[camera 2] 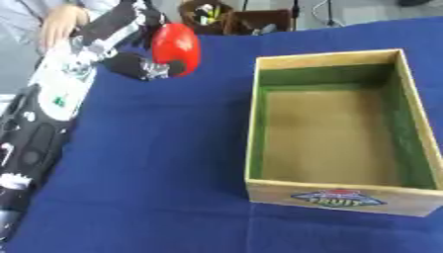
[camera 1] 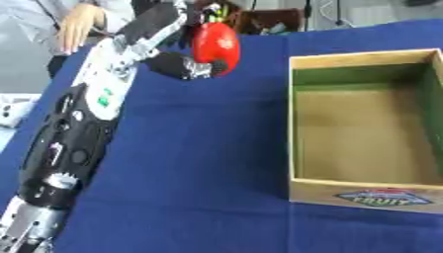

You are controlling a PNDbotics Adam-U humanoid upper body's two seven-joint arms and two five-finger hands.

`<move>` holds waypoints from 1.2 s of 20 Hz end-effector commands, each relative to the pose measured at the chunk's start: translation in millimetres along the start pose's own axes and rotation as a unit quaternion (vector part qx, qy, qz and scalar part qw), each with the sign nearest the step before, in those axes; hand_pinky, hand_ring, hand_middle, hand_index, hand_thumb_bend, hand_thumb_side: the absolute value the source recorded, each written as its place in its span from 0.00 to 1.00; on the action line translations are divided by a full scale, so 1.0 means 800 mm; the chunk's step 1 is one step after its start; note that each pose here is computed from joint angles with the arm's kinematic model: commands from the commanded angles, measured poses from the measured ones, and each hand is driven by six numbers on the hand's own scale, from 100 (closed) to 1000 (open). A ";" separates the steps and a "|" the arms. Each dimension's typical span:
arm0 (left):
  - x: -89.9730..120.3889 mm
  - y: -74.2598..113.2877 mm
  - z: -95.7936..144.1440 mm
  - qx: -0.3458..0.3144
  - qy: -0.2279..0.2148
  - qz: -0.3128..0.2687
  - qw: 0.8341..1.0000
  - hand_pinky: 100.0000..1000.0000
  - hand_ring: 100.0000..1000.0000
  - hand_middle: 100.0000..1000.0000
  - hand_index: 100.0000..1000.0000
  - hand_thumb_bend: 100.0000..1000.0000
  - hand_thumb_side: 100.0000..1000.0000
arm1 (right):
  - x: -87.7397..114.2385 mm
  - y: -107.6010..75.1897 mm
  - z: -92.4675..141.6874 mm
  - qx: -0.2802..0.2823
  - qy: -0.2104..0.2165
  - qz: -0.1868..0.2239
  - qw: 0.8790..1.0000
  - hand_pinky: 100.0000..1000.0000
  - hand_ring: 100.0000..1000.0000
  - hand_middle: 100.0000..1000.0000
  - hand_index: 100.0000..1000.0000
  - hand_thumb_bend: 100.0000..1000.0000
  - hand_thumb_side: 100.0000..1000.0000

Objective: Pick up objects on the table and place them in the box.

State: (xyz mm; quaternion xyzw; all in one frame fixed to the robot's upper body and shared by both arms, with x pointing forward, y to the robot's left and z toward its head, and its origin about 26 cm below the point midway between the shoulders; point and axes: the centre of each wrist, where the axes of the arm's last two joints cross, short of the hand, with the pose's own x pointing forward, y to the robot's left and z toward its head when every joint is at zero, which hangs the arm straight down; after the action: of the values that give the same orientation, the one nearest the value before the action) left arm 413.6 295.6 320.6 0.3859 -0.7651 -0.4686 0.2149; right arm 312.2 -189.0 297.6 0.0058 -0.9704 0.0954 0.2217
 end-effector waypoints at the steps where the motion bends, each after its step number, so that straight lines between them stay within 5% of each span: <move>1: 0.011 0.024 -0.009 0.049 -0.015 0.003 0.999 0.10 0.24 0.25 0.47 0.34 0.73 | 0.012 0.004 -0.009 0.005 -0.027 -0.009 1.000 0.99 0.96 0.48 0.68 0.00 0.46; 24: 0.050 -0.015 -0.048 0.103 -0.128 0.133 0.977 0.08 0.23 0.24 0.47 0.49 0.67 | 0.026 0.027 -0.027 0.022 -0.088 -0.047 0.995 0.96 0.94 0.50 0.68 0.00 0.45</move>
State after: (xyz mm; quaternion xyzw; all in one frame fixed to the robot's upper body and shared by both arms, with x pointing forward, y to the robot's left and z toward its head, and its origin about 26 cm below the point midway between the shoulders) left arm 422.9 242.1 314.8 0.2395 -0.8685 -0.4048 0.1562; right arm 307.3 -164.1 314.3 0.0570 -0.9804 0.1040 0.1576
